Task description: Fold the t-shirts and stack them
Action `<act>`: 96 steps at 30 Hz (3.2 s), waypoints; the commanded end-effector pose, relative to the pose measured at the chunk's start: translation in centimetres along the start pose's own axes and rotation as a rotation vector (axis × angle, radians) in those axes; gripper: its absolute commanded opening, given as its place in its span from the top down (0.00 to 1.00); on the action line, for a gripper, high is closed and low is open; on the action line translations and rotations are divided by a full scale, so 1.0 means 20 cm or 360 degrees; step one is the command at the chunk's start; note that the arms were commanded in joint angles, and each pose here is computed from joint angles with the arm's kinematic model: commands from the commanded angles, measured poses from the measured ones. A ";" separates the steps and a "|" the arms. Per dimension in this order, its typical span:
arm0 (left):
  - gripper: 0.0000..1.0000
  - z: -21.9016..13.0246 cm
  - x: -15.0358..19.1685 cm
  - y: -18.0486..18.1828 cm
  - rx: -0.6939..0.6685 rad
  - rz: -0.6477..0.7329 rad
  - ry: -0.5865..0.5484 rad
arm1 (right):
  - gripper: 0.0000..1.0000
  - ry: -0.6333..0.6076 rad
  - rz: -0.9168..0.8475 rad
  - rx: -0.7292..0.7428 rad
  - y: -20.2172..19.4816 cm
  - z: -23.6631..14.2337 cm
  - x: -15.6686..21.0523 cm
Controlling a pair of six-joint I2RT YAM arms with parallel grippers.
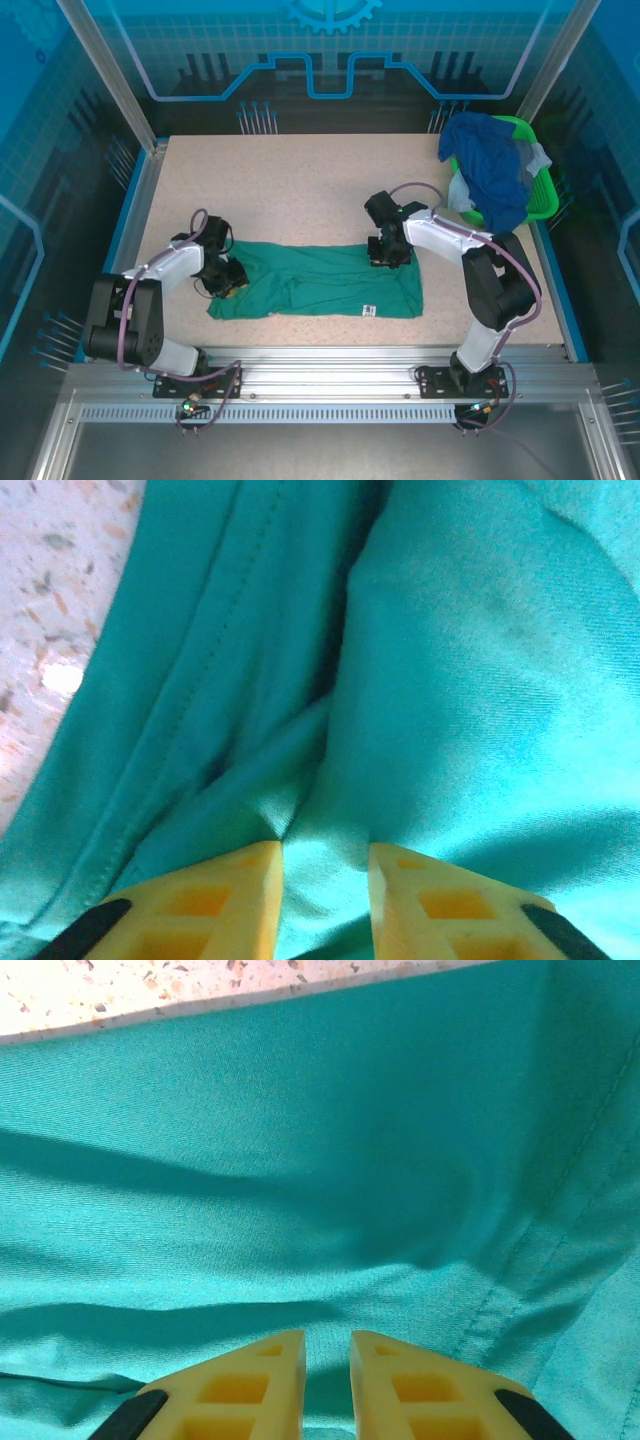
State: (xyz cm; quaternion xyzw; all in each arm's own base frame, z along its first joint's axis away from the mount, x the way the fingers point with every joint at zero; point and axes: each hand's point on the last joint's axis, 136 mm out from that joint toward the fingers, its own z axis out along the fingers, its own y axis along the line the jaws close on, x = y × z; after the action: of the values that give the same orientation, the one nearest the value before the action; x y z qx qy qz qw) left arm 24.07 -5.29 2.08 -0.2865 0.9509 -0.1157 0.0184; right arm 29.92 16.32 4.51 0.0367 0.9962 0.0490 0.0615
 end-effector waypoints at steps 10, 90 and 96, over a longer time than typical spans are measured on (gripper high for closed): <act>0.79 0.05 -0.02 0.01 0.0004 0.0084 -0.0018 | 0.80 0.0163 0.0083 0.0107 -0.09 0.09 0.08; 0.71 0.17 -0.10 -0.37 0.0048 -0.0560 0.0074 | 0.78 0.0347 0.0175 0.0181 -0.26 0.14 -0.13; 0.72 0.29 -0.46 -0.68 0.0109 -0.0417 0.0029 | 0.78 0.0424 0.0296 0.0161 -0.33 0.13 -0.09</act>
State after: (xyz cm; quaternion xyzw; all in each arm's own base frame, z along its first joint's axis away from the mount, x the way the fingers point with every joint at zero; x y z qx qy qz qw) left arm 36.37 -11.97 1.51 -0.4297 0.8902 -0.1510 -0.0058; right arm 33.31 10.21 1.63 0.1146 0.9926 0.0088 -0.0388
